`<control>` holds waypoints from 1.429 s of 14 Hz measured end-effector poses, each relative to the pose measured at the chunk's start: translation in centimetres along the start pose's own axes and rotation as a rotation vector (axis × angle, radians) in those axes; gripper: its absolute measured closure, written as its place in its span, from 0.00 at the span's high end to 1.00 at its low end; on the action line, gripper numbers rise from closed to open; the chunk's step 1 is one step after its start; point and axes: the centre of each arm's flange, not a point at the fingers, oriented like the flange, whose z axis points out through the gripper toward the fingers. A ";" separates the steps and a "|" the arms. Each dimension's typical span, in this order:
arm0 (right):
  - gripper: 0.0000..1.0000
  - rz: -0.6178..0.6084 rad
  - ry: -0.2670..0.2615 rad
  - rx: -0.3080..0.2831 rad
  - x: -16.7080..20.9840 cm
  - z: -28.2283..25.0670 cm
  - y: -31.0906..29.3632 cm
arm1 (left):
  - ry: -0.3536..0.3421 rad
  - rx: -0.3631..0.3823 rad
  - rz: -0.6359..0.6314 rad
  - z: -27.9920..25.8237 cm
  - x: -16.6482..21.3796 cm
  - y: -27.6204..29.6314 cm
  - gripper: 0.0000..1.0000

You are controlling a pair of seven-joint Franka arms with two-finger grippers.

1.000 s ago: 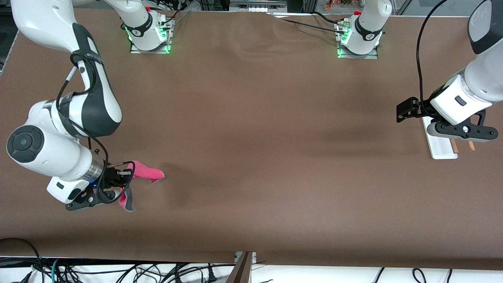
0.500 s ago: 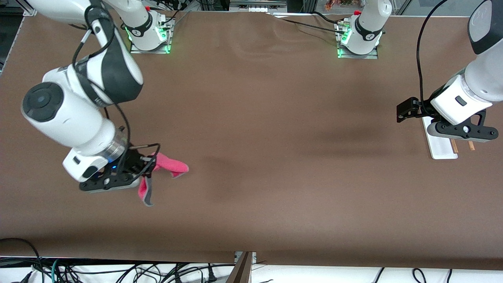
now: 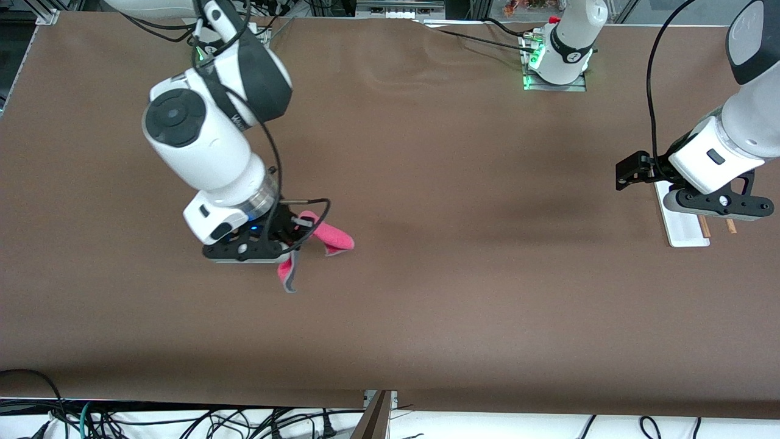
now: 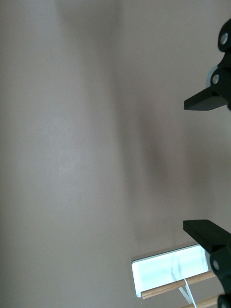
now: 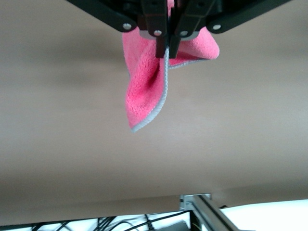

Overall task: Pass towel and hang on rack
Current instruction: 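Lift the towel with the right gripper and carry it toward the table middle, then carry the towel with the right gripper while the left gripper approaches it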

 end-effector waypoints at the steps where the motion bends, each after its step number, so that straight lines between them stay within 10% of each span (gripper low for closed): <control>1: 0.03 0.005 0.006 0.008 -0.5 0.0 -1.1 | 0.000 0.000 0.000 0.0 0.0 0.0 1.00; 20: 0.03 0.100 0.095 0.190 -8.8 -0.4 -15.1 | -0.116 -0.014 0.027 7.1 2.7 1.3 1.00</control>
